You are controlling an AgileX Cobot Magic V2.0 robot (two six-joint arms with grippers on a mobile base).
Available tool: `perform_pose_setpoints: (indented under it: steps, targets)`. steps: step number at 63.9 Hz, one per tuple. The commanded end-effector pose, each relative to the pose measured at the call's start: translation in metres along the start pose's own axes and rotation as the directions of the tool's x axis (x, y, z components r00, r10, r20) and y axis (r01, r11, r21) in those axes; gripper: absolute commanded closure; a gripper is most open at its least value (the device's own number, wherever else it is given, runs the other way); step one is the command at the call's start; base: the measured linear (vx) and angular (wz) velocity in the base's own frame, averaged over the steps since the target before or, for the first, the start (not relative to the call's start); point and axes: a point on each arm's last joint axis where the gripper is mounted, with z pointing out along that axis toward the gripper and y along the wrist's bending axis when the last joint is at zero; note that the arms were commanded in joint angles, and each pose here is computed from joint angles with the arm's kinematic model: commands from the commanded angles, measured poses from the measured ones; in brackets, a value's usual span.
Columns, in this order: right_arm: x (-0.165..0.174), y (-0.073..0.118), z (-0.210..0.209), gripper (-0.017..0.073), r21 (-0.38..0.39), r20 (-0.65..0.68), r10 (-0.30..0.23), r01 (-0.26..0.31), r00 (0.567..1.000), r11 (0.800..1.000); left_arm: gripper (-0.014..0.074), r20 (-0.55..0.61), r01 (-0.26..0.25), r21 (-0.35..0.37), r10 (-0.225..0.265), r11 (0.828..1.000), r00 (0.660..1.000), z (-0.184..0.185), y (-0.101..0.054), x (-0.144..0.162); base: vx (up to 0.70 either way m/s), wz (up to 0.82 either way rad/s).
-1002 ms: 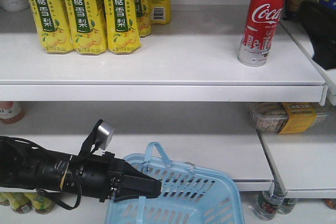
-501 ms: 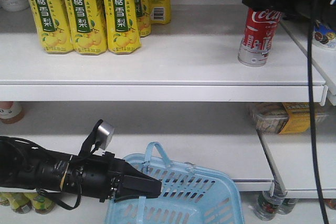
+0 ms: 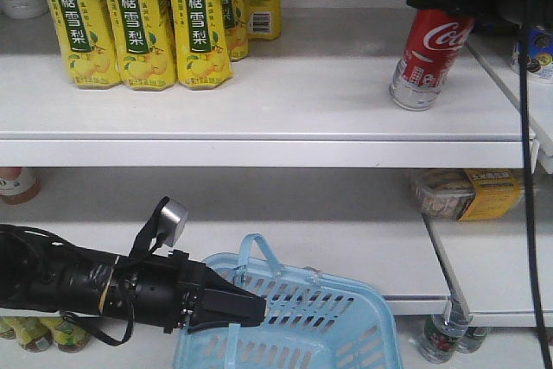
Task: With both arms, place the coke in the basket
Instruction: 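Lift the bottle off the shelf and lower it over the basket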
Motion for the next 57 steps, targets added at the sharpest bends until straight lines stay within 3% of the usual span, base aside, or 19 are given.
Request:
perform_pose_setpoints:
  steps: [1,11,20,25,30,34,38,50,57]
  targets:
    - [-0.035,-0.002,-0.042,0.0568,0.005,0.16,-0.003,0.003,0.987,1.0,0.06,0.008,-0.08,0.23,0.08,0.97,0.997,-0.006,-0.034,-0.002,0.0,0.0]
    - [-0.039,-0.001,-0.085,0.0565,-0.034,0.119,0.066,-0.062,0.991,0.997,0.06,0.008,-0.08,0.23,0.08,0.97,0.997,-0.006,-0.034,-0.002,0.0,0.0]
    - [-0.034,0.01,-0.112,0.0564,-0.153,0.027,0.044,-0.039,0.999,0.988,0.06,0.008,-0.08,0.23,0.08,0.97,0.997,-0.006,-0.034,-0.002,0.0,0.0]
    - [-0.028,0.021,-0.116,0.0564,-0.274,-0.046,0.021,-0.033,0.999,0.961,0.06,0.008,-0.08,0.23,0.08,0.97,0.997,-0.006,-0.034,-0.002,0.0,0.0]
    - [-0.016,0.034,-0.115,0.0564,-0.409,-0.088,0.005,-0.041,0.996,0.912,0.06,0.008,-0.08,0.23,0.08,0.97,0.997,-0.006,-0.034,-0.002,0.0,0.0]
    - [-0.001,0.041,-0.108,0.0564,-0.473,-0.112,0.0,-0.053,0.994,0.879,0.06,0.008,-0.08,0.23,0.08,0.97,0.997,-0.006,-0.034,-0.002,0.0,0.0]
    - [0.017,0.043,-0.1,0.0564,-0.489,-0.148,0.01,-0.082,0.989,0.869,0.06,0.008,-0.08,0.23,0.08,0.97,0.997,-0.006,-0.034,-0.002,0.0,0.0]
    - [0.1,0.041,-0.072,0.0564,-0.386,-0.334,0.083,-0.217,0.939,0.897,0.06,0.008,-0.08,0.23,0.08,0.97,0.997,-0.006,-0.034,-0.002,0.0,0.0]
    - [0.146,0.037,-0.059,0.0564,-0.308,-0.407,0.078,-0.217,0.91,0.926,0.06,0.008,-0.08,0.23,0.08,0.97,0.997,-0.006,-0.034,-0.002,0.0,0.0]
